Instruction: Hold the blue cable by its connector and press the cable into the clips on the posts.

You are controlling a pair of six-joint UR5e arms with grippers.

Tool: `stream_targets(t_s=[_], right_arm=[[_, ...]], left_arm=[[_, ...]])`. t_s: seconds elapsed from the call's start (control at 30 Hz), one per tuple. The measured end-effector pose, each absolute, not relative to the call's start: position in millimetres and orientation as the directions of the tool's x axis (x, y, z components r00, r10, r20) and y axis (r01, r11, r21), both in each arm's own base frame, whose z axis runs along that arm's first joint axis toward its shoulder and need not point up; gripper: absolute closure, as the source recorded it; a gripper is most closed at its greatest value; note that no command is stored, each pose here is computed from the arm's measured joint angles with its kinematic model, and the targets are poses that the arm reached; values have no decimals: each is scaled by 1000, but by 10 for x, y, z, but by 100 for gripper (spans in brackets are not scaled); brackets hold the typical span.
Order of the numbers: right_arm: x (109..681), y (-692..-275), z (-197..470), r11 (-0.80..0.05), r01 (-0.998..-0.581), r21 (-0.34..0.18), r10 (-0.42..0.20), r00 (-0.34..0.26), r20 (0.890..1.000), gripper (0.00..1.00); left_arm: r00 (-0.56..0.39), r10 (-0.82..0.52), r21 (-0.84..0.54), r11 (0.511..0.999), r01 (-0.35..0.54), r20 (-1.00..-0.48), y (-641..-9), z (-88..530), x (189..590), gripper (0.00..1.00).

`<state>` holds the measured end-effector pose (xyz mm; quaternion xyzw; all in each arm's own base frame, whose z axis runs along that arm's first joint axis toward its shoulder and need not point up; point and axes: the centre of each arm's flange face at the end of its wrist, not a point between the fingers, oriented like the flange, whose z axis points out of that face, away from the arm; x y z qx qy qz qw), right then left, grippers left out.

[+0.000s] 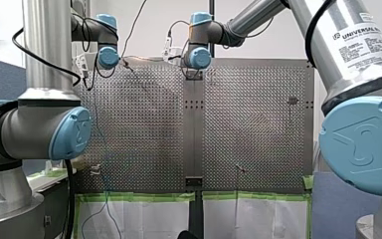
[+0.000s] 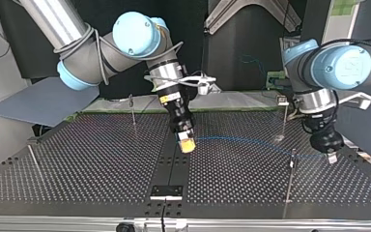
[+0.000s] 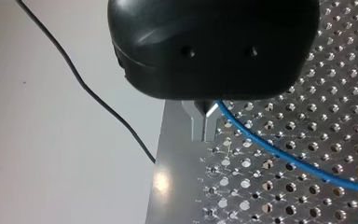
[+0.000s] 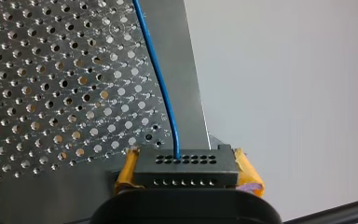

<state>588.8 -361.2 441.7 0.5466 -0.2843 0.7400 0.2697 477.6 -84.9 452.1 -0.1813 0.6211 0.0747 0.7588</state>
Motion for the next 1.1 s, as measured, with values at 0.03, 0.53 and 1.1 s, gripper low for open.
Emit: stream_targets(t_s=[0.03, 0.53, 1.1], right_arm=[[5887, -3612, 4415, -693, -710, -126, 88, -257, 962, 100], [5855, -3613, 4330, -679, -724, -120, 79, -234, 969, 100], [5811, -3700, 4106, -656, -748, -106, 66, -197, 978, 100]], left_arm=[[214, -111, -181, 923, -339, -970, -853, 4516, 4773, 100], [172, -109, -164, 924, -344, -979, -912, 4440, 4718, 100], [173, -116, -167, 932, -322, -978, -872, 4332, 4882, 100]])
